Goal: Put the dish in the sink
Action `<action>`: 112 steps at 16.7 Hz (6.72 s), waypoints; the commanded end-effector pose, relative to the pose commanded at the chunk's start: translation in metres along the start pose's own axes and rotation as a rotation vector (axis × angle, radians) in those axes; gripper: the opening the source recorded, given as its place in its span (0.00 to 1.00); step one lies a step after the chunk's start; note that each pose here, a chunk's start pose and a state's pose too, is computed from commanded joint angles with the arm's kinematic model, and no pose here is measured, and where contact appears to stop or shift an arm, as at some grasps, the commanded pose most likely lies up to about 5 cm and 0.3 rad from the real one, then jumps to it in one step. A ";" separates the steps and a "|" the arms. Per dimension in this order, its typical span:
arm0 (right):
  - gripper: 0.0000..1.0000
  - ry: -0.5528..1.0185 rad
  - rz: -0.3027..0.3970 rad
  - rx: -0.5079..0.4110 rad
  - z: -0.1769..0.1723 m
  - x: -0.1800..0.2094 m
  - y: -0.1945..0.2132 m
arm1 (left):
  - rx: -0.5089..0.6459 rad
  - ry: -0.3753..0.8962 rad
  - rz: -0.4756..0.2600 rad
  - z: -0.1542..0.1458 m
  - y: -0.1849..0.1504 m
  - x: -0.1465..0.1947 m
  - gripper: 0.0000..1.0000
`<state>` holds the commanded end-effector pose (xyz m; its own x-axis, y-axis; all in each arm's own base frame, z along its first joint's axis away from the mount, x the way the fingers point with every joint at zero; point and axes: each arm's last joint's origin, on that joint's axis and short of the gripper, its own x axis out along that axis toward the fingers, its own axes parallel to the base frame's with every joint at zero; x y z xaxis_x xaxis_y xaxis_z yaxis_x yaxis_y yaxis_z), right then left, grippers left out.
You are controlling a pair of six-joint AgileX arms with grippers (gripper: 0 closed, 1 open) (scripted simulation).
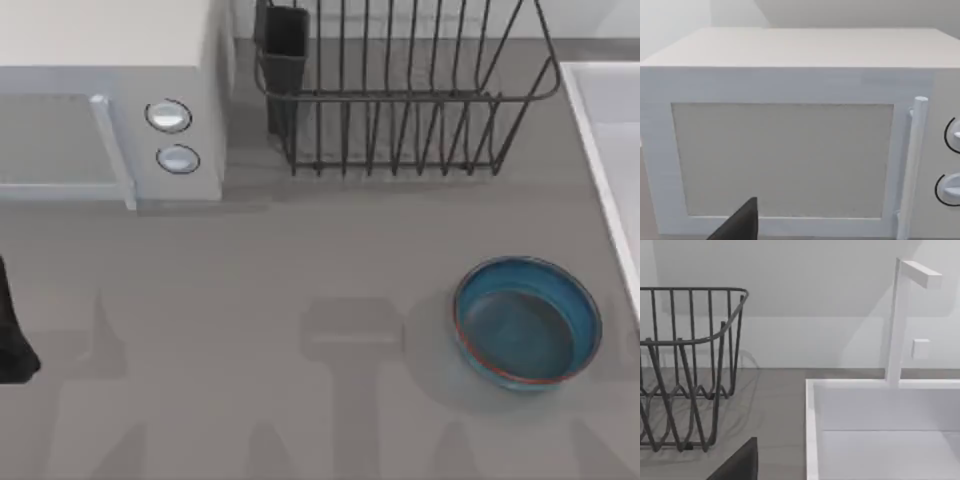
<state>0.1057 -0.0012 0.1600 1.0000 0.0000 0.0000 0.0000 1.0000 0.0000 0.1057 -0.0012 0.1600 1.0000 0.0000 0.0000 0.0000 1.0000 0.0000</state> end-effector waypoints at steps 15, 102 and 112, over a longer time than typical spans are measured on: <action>1.00 0.830 0.056 0.080 0.089 0.075 0.025 | 0.000 0.000 0.000 0.000 0.000 0.000 1.00; 0.00 1.082 0.172 0.289 0.037 0.232 0.017 | 0.000 0.000 0.000 0.000 0.000 0.000 1.00; 0.00 0.348 0.118 0.197 0.013 0.198 -0.092 | 0.000 0.000 0.000 0.000 0.000 0.000 1.00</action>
<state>0.3033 -0.0936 0.1726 0.9335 0.1482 -0.3264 -0.0808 0.9741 0.2113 0.1057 -0.0012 0.1600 1.0000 0.0000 0.0000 0.0000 1.0000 0.0000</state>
